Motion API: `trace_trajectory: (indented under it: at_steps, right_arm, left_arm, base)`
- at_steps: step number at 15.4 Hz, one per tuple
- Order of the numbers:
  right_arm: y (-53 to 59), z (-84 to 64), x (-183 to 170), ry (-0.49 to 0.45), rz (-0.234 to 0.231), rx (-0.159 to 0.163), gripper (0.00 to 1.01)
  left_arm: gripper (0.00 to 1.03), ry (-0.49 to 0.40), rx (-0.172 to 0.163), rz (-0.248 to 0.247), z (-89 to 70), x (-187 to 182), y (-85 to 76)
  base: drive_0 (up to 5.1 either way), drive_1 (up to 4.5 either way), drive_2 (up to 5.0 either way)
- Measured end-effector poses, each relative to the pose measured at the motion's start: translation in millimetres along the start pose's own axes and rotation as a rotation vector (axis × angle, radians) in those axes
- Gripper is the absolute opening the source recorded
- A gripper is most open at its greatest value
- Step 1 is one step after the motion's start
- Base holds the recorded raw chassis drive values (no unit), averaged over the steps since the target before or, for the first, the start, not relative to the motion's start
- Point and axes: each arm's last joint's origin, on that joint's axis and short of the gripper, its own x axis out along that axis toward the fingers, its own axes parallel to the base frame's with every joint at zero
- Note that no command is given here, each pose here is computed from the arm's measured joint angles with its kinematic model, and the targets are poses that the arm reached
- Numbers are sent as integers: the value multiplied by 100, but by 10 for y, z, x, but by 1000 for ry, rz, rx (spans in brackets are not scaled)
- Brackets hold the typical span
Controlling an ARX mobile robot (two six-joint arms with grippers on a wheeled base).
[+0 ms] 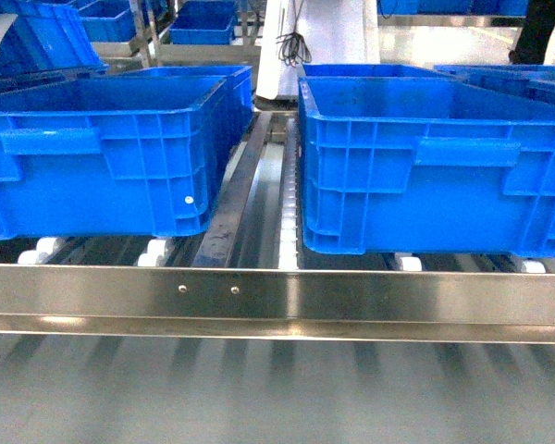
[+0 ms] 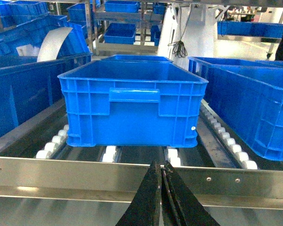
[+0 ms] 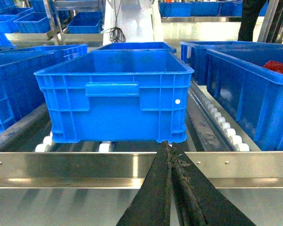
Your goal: Sort blue parts and orange caps into right shelf containers
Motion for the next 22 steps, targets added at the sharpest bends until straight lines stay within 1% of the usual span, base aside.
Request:
trace_trajectory:
  at_steps: [4,5,6,7,8,9,19,21,22]
  right_arm:
    - [0,-6,-55,2,0,0,2]
    - [0,-49,-96,41,0,1,2]
    - [1,-54,-153,33,3,1,2]
    - [0,-10,-165,-6,0,2,2]
    - [1,-40,-164,14,2,3,2]
    - [0,-33,-164,8,2,4,2]
    - [1,-36,-164,11,2,4,2]
    - [1,-36,-164,11,2,4,24]
    - [1,-36,-164,11,2,4,39]
  left_arm:
    - [2,0,0,0,-3,-61,0]
    - [2,-2,0,0,-3,-71,0]
    - [2,18,0,4,-23,-102,1]
    - [2,34,-1,2,-54,-172,1]
    - [2,-1,0,4,-17,-180,0]
    - [2,21,0,3,-44,-178,1]
    - [2,15,-1,0,-39,-178,0]
    - [26,15,-1,0,-39,-178,0]
    - [39,15,-1,0,-39,-178,0]
  base:
    - [0,0,0]
    - [0,0,0]
    - [0,0,0]
    - [0,0,0]
    - [0,0,0]
    - [0,0,0]
    - [0,0,0]
    - [0,0,0]
    - [0,0,0]
